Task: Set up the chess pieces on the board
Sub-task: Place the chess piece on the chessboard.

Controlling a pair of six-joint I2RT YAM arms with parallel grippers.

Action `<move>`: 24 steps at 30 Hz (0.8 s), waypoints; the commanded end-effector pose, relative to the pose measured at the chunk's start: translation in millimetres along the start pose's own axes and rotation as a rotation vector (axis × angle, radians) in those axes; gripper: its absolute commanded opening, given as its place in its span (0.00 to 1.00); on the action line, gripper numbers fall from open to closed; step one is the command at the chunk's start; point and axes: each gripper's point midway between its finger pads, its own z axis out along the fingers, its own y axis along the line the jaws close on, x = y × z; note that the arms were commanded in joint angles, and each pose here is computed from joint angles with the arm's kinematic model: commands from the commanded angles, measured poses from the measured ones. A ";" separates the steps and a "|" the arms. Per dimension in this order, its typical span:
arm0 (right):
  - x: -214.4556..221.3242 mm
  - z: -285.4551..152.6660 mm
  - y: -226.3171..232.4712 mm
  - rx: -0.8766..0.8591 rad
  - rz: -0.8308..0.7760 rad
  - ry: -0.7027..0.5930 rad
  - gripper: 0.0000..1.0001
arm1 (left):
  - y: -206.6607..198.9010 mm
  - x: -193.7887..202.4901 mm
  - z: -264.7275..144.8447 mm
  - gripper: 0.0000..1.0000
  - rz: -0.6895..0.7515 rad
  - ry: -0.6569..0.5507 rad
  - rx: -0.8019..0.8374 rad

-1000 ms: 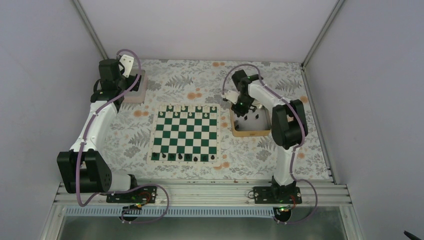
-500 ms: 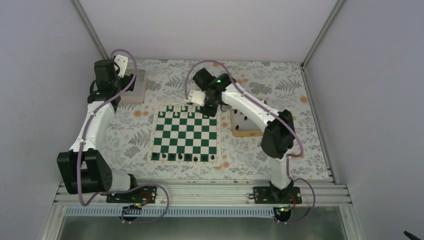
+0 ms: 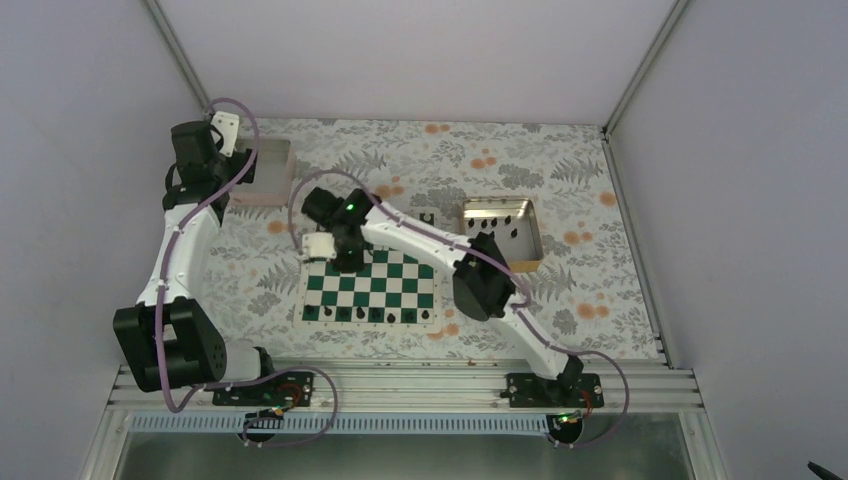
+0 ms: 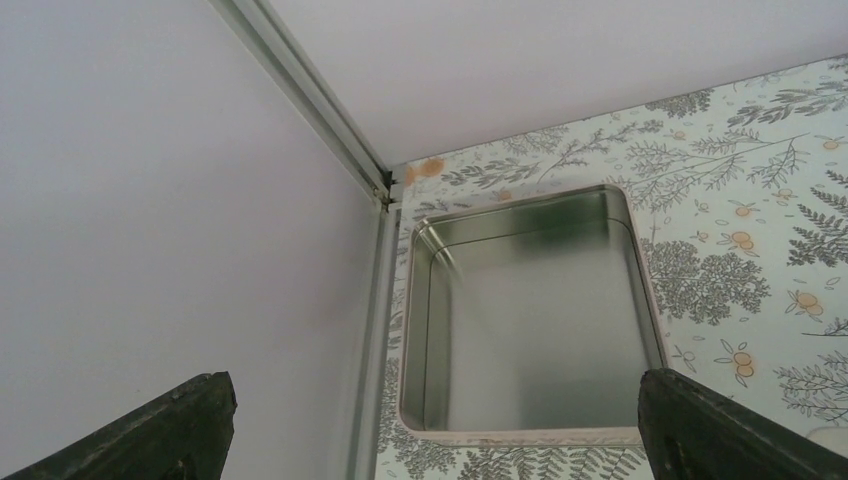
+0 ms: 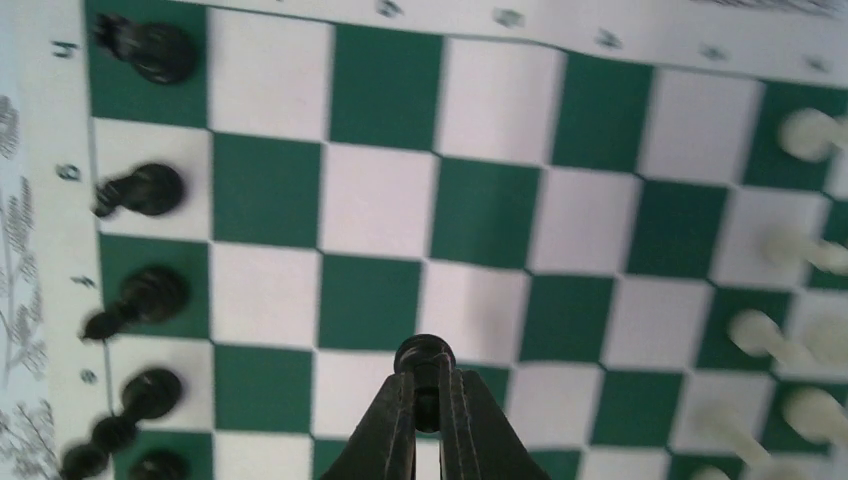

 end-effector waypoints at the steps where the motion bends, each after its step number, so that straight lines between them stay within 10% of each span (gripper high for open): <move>1: -27.7 6.1 20.6 -0.020 -0.075 -0.045 0.05 | 6.8 -8.0 -9.7 1.00 -0.020 -0.037 0.007; 24: -83.5 38.5 66.7 -0.064 -0.162 -0.168 0.04 | 2.0 -3.8 -10.9 1.00 -0.029 -0.043 0.043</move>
